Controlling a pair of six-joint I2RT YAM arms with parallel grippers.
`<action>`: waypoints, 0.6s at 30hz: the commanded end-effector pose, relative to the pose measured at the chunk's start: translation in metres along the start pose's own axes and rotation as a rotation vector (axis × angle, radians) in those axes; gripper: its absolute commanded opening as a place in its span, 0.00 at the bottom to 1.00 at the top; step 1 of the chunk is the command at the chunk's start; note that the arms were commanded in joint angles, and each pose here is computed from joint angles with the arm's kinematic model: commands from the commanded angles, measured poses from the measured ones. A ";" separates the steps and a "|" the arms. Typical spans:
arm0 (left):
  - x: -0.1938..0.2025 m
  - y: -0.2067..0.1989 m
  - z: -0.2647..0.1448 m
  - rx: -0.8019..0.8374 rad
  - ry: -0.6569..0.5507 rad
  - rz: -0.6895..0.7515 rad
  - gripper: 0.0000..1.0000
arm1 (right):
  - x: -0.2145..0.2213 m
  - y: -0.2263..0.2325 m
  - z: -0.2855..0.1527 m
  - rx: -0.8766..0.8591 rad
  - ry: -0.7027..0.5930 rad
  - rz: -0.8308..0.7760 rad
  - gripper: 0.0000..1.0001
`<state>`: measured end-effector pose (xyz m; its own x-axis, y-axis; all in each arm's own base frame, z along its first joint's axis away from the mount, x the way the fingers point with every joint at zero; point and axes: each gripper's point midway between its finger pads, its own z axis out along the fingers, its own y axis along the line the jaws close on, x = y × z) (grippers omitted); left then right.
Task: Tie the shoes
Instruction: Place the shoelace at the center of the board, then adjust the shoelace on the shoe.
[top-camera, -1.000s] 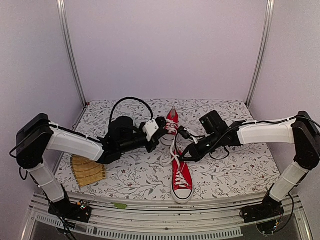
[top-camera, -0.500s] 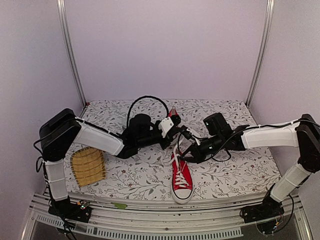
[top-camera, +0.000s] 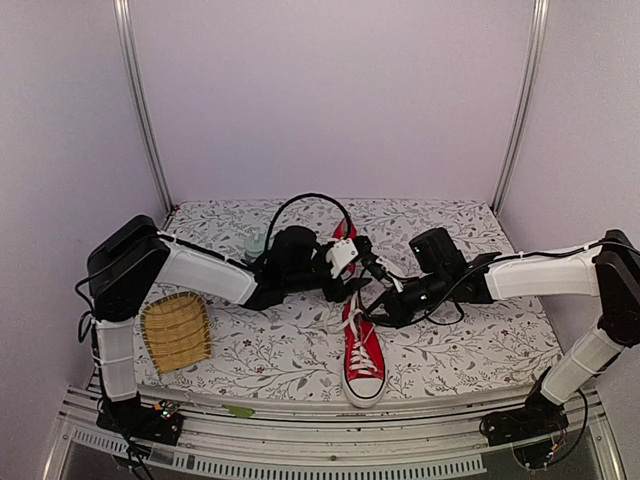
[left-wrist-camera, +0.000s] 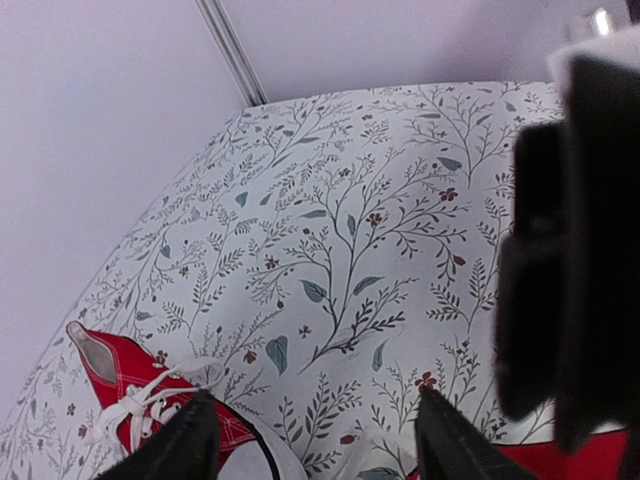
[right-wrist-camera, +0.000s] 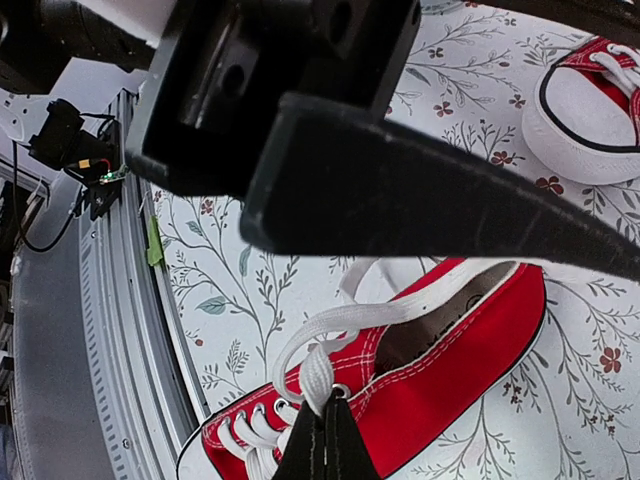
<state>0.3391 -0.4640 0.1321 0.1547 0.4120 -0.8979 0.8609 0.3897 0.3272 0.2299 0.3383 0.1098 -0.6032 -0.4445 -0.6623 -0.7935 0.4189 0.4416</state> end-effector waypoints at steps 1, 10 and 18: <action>-0.019 0.005 -0.010 0.028 0.026 0.021 0.77 | -0.021 0.007 -0.007 0.000 -0.075 -0.054 0.01; -0.045 0.040 -0.051 -0.062 0.050 0.002 0.96 | -0.021 0.004 -0.005 0.010 -0.078 -0.057 0.01; -0.039 -0.034 -0.095 0.220 -0.028 -0.099 0.58 | -0.025 -0.002 -0.005 0.039 -0.089 -0.059 0.01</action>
<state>0.3001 -0.4143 0.2114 0.1479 0.3815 -0.9125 0.8857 0.3595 0.2938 0.2369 0.3404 0.1137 -0.5829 -0.4288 -0.6902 -0.8045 0.4243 0.4158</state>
